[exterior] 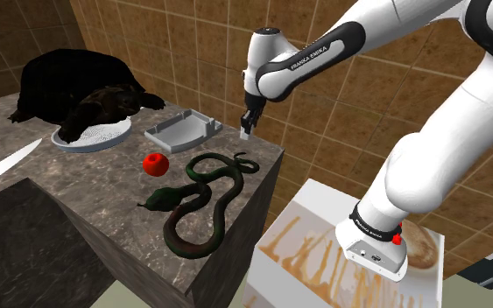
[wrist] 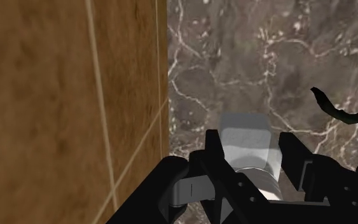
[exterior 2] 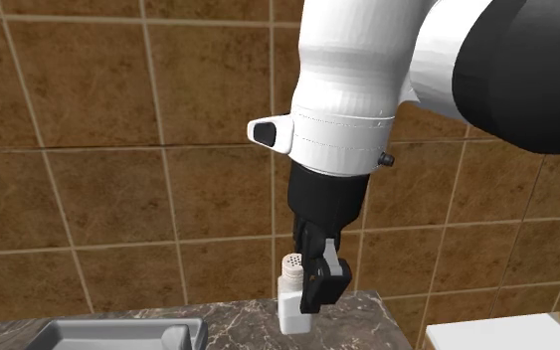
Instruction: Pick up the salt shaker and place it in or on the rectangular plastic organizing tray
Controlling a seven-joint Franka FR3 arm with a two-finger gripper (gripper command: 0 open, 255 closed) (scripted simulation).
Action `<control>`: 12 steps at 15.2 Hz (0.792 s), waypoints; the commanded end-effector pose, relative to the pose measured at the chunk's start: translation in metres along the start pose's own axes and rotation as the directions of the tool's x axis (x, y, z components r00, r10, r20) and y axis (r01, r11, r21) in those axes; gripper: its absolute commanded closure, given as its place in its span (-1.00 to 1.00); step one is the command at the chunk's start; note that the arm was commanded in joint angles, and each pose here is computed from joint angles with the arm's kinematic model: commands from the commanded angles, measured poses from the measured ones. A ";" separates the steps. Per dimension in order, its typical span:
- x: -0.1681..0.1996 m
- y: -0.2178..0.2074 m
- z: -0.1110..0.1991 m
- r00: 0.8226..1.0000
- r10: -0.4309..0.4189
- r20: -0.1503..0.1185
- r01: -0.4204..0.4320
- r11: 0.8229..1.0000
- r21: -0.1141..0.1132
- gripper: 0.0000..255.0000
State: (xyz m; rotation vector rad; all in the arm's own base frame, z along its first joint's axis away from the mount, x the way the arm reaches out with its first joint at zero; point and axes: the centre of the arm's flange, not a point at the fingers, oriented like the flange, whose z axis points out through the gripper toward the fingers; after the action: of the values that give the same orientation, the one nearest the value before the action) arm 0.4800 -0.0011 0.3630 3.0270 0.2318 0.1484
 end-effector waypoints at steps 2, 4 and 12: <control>0.001 0.001 -0.017 1.000 0.000 0.000 0.000 1.000 0.000 1.00; 0.002 0.002 -0.027 1.000 0.000 0.000 0.000 1.000 0.000 1.00; 0.006 0.007 -0.069 1.000 0.000 0.000 0.000 1.000 0.000 1.00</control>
State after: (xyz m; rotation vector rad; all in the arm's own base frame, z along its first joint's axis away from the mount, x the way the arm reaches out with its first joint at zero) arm 0.4789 0.0008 0.4269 3.0271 0.2318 0.1482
